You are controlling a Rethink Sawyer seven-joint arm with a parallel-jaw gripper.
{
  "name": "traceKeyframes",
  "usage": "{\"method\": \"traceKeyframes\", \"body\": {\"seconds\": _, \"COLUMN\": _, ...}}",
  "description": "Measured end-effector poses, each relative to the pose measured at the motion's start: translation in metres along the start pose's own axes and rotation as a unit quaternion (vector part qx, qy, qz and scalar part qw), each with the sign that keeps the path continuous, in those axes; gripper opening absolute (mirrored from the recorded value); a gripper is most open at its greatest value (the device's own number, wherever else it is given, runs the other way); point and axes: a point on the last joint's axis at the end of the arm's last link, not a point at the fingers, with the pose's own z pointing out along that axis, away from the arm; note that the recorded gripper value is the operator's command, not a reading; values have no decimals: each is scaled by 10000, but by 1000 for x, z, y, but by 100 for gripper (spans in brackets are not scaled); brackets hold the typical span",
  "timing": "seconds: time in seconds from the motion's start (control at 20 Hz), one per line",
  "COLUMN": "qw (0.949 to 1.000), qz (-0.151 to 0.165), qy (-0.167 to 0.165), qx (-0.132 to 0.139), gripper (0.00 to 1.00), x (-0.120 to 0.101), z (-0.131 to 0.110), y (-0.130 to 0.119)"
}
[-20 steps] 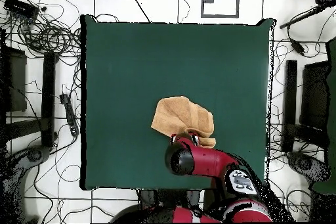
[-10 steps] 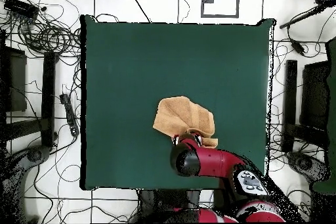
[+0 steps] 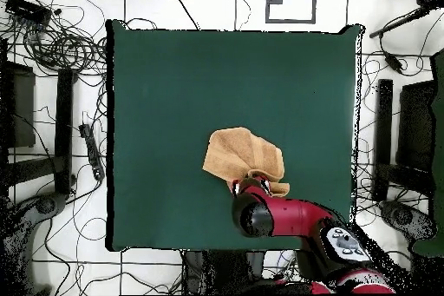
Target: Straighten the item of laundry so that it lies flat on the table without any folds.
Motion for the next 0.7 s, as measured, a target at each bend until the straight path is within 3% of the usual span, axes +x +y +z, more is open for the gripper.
{"method": "traceKeyframes", "body": {"seconds": 0.7, "qw": 9998, "qz": -104, "qy": -121, "qx": -111, "gripper": 0, "x": 3, "z": 0, "y": -2}}
